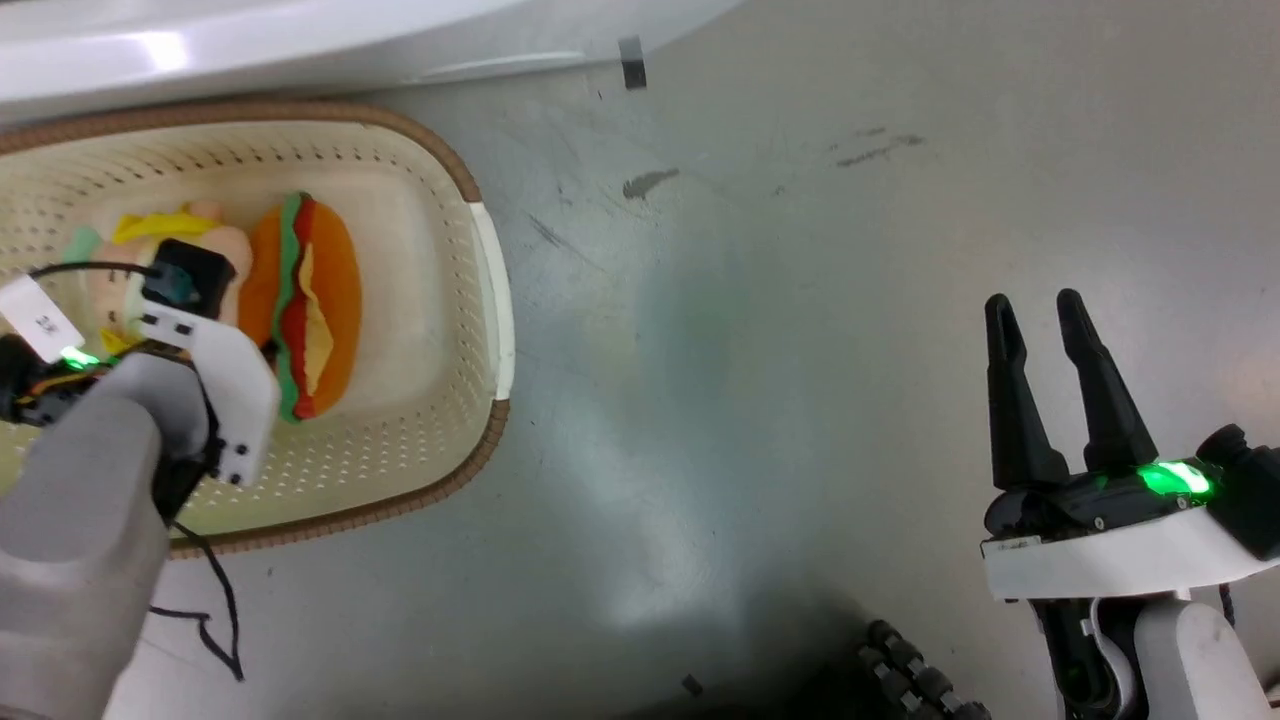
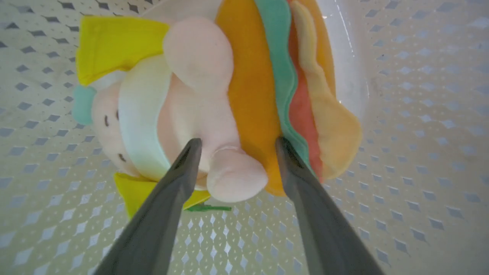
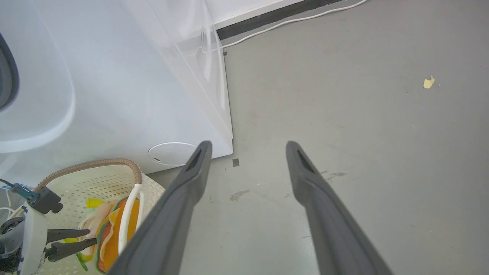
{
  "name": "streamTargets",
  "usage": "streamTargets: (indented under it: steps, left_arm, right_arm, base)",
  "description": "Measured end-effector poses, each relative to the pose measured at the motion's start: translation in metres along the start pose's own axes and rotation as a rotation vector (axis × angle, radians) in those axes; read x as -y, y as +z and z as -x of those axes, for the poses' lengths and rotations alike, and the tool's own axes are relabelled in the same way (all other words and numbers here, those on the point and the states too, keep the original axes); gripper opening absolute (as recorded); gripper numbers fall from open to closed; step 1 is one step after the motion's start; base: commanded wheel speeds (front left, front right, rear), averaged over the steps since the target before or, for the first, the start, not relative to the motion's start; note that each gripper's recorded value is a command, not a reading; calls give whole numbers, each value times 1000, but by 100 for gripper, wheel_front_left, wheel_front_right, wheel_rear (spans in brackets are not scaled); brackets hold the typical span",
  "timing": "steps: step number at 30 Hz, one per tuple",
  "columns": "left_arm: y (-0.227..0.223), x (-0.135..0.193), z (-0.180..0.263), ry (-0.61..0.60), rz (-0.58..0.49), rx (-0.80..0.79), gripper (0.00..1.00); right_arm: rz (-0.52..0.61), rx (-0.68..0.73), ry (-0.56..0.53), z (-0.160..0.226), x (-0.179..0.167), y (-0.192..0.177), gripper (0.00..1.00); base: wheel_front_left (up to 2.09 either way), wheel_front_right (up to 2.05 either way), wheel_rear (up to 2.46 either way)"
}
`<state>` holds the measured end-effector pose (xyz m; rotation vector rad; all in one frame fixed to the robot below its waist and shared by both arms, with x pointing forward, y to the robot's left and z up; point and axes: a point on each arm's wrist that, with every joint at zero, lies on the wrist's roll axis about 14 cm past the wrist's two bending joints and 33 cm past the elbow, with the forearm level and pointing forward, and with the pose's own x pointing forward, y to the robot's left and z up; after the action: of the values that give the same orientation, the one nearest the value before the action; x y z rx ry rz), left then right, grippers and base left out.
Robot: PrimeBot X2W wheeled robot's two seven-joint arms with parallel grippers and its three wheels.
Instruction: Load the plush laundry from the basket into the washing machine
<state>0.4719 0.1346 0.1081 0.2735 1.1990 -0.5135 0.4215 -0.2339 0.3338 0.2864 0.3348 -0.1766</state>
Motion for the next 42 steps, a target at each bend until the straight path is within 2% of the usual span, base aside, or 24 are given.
streamTargets:
  steps: [9,10,17,20,25,32,36,42]
  left_arm:
    - [-13,-5,-34,-20,-13,-81,100]
    - [-16,-5,-37,-22,-12,-90,0]
    - [-26,-7,-57,-41,-10,-129,0]
    - [-28,-7,-61,-50,-34,-138,0]
    - [-15,0,-51,-60,-6,-84,0]
    - [9,33,1,-91,51,59,0]
    - [23,40,43,-71,105,194,0]
    - [42,49,107,-35,128,402,0]
  right_arm:
    - [-11,-35,-40,-5,13,-19,100]
    - [-13,-38,-43,-6,14,-21,100]
    - [-27,-23,-56,-15,20,-22,100]
    - [-33,4,-48,-20,18,-14,100]
    - [-13,65,-44,-20,19,11,100]
    - [34,160,-9,-8,7,53,100]
    - [47,215,20,6,-4,76,100]
    - [57,278,57,34,-18,99,100]
  base:
    - [0,0,0]
    - [0,0,0]
    - [0,0,0]
    - [0,0,0]
    - [0,0,0]
    - [0,0,0]
    - [0,0,0]
    - [0,0,0]
